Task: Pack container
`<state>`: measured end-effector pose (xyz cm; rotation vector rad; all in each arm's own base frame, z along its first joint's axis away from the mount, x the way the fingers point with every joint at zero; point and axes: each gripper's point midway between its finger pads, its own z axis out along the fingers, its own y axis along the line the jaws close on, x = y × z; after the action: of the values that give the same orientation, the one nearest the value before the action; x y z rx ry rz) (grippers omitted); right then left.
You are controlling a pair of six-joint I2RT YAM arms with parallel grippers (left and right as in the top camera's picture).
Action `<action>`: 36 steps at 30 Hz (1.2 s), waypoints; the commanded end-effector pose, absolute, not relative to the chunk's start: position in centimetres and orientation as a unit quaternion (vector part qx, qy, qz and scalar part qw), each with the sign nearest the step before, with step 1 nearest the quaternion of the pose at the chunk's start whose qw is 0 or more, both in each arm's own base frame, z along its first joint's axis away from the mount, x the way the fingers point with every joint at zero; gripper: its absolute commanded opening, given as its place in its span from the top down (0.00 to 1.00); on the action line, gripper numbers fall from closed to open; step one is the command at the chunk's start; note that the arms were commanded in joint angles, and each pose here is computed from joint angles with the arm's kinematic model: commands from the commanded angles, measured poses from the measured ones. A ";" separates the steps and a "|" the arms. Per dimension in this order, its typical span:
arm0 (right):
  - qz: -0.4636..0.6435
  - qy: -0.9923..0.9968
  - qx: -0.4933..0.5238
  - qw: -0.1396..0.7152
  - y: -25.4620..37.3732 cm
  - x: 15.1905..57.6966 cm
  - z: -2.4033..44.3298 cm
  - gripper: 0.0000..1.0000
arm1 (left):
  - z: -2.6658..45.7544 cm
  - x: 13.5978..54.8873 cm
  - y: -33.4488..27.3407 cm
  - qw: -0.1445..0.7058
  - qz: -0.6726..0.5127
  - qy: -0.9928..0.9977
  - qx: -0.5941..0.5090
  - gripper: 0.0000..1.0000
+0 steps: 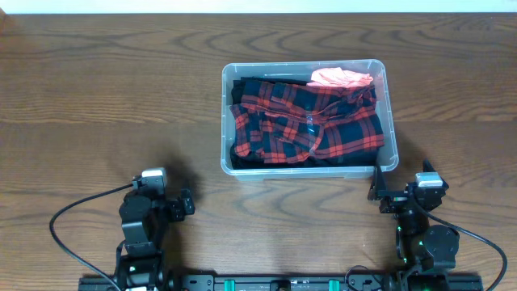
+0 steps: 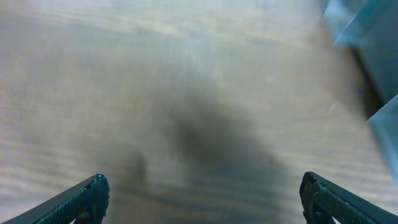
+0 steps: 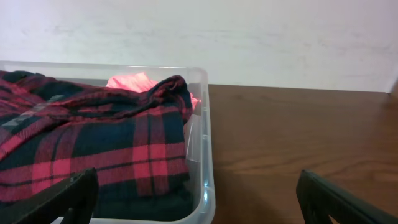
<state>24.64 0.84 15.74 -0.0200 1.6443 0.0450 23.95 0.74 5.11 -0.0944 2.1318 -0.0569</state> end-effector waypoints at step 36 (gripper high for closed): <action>0.024 0.732 -0.004 0.681 0.9 24.6 15.7 0.01 | 14.0 24.3 -2.8 0.653 -0.064 0.755 0.027 0.02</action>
<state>24.64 0.84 15.74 -0.0200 1.6443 0.0450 24.30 -2.69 15.52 0.0659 1.6742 -0.1380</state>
